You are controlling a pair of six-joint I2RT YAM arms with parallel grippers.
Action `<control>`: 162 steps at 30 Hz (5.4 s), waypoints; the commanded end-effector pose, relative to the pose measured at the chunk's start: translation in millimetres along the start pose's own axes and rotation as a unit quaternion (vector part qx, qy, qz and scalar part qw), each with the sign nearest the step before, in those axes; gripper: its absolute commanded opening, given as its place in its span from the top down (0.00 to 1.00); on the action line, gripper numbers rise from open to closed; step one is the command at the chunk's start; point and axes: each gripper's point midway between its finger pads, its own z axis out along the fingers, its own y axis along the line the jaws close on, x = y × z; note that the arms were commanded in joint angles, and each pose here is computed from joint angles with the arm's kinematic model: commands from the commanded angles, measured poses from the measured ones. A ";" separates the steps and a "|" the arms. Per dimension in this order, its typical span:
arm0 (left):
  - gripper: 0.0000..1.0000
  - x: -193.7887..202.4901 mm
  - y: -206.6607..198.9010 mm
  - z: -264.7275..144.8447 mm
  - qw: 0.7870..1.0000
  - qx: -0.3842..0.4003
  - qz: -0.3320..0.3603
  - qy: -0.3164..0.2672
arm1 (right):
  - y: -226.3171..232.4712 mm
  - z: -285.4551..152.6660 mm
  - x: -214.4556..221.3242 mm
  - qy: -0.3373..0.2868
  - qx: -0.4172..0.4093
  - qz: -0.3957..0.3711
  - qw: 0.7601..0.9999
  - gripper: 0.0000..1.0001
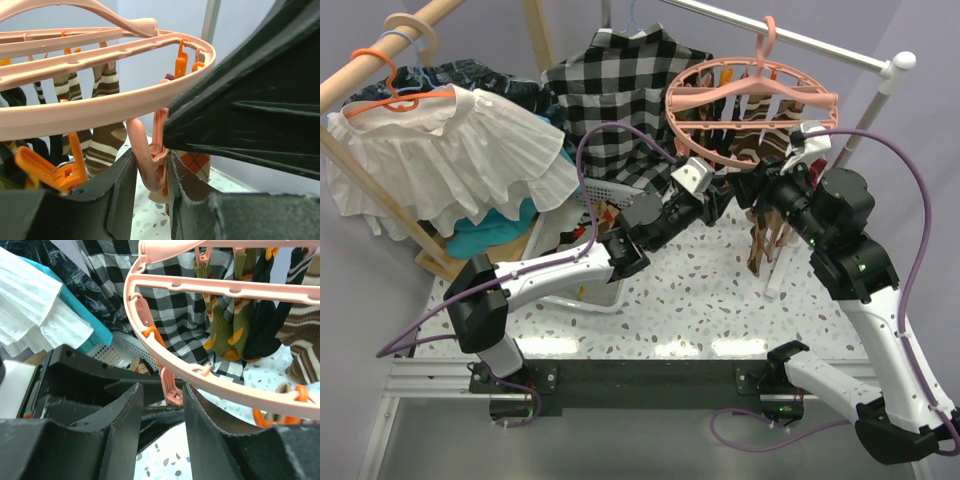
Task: Clip the socks to the hanger
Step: Open the clamp at the hanger, then pick up the sock from the bin.
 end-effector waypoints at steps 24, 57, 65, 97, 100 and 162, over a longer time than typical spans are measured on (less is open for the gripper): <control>0.86 -45.0 -18.2 -2.6 0.996 -0.011 0.072 -0.046 | -34.7 -1.0 -2.7 -0.031 0.102 0.042 0.993 0.68; 0.49 -37.2 -20.3 -25.9 0.979 0.048 0.185 -0.068 | -23.1 6.1 -6.9 -0.042 0.067 0.042 0.996 1.00; 0.51 -36.4 -15.1 -13.3 0.983 0.045 0.164 -0.072 | -19.9 3.8 -8.2 -0.043 0.058 0.040 0.997 1.00; 1.00 -21.4 -2.4 -2.1 0.996 0.021 0.083 -0.033 | -9.0 -16.6 -14.3 -0.050 0.028 0.008 0.998 0.49; 1.00 -20.2 -2.7 -2.3 0.996 0.022 0.081 -0.028 | -1.5 -17.5 -18.8 -0.062 0.006 0.004 0.998 0.41; 0.36 149.3 239.6 -201.0 0.848 -0.365 -0.035 0.383 | -12.3 16.9 6.8 -0.038 0.019 0.012 0.999 0.91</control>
